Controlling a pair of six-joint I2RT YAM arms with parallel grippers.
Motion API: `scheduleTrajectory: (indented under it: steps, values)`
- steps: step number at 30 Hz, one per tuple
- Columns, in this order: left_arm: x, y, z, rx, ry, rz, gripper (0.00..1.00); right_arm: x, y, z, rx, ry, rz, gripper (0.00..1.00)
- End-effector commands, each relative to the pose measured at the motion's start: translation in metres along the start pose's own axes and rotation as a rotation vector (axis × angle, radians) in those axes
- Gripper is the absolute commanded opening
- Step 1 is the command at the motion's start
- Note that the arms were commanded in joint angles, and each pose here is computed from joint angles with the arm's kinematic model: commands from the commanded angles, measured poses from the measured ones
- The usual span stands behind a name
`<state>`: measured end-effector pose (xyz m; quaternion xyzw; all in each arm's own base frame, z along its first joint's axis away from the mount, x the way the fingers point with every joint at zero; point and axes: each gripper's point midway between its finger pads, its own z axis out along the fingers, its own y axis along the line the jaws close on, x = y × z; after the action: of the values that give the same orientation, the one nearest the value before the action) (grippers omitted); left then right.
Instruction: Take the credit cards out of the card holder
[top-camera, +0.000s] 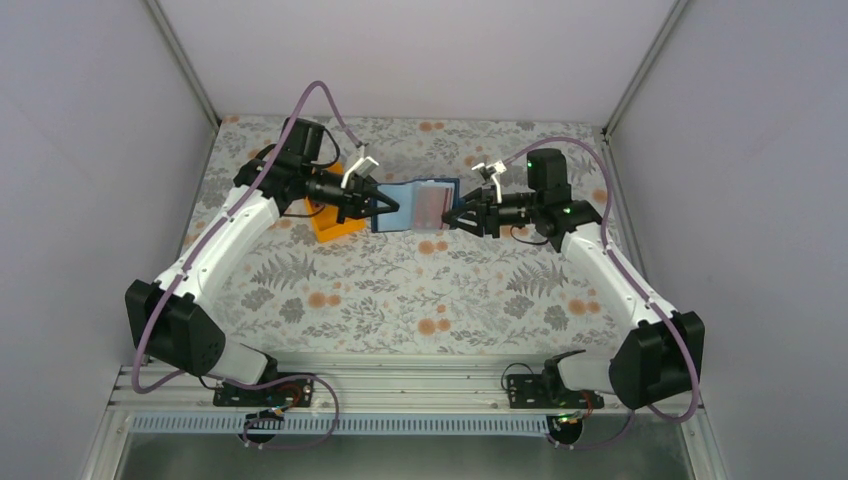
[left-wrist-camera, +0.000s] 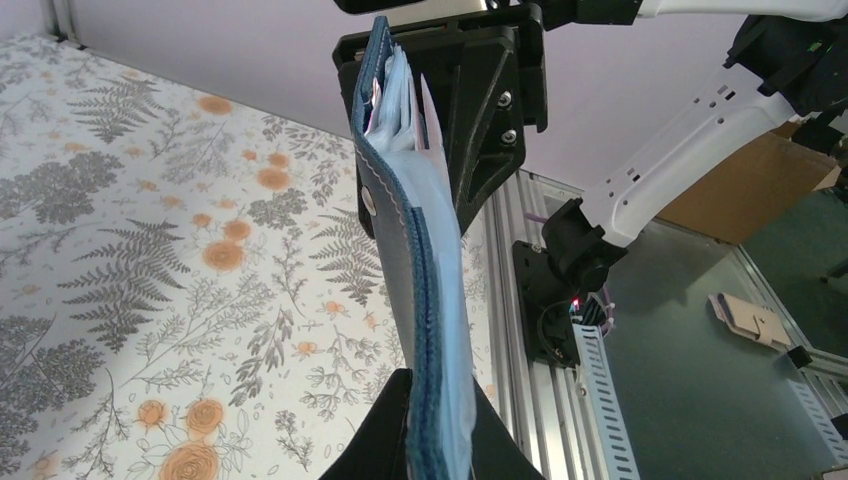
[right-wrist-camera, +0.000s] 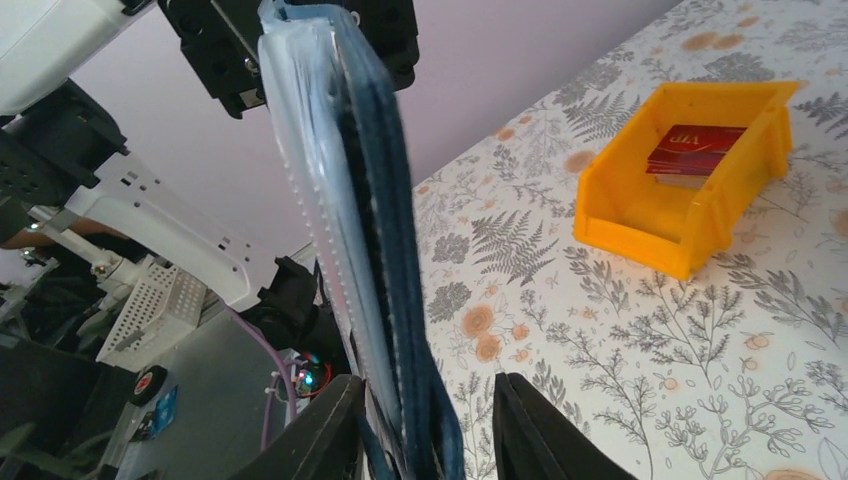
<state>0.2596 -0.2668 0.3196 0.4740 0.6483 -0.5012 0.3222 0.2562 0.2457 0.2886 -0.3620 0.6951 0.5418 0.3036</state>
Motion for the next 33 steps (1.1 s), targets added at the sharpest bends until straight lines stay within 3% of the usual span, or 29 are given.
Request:
scheduleTrajectory:
  steps: [1, 13, 15, 18, 25, 26, 30, 33]
  values:
    - [-0.006, -0.014, -0.004, 0.04, -0.026, 0.05, 0.02, -0.015, 0.009, -0.003, 0.027, -0.032, -0.051, 0.35]
    - [-0.006, -0.012, -0.002, 0.048, -0.025, 0.04, 0.03, -0.024, 0.005, 0.014, 0.02, -0.048, -0.042, 0.41]
    - [-0.004, -0.01, -0.001, 0.049, -0.024, 0.034, 0.02, -0.024, 0.012, 0.023, -0.005, -0.039, -0.056, 0.33]
    - [-0.005, -0.01, -0.001, 0.047, -0.025, 0.031, 0.03, -0.024, 0.02, 0.031, -0.03, -0.024, -0.064, 0.3]
    - [-0.003, -0.005, 0.0, 0.024, -0.017, 0.028, 0.03, -0.025, 0.03, 0.042, -0.047, -0.014, -0.079, 0.04]
    - [-0.002, -0.002, 0.001, 0.014, -0.012, 0.023, 0.07, -0.025, 0.03, 0.043, -0.044, -0.013, -0.079, 0.04]
    - [0.0, 0.0, 0.004, 0.007, -0.003, 0.018, 0.55, -0.027, 0.032, 0.046, -0.031, -0.017, -0.08, 0.04]
    - [0.002, 0.001, 0.009, 0.013, 0.006, 0.012, 0.67, -0.027, 0.034, 0.05, -0.035, -0.011, -0.081, 0.04]
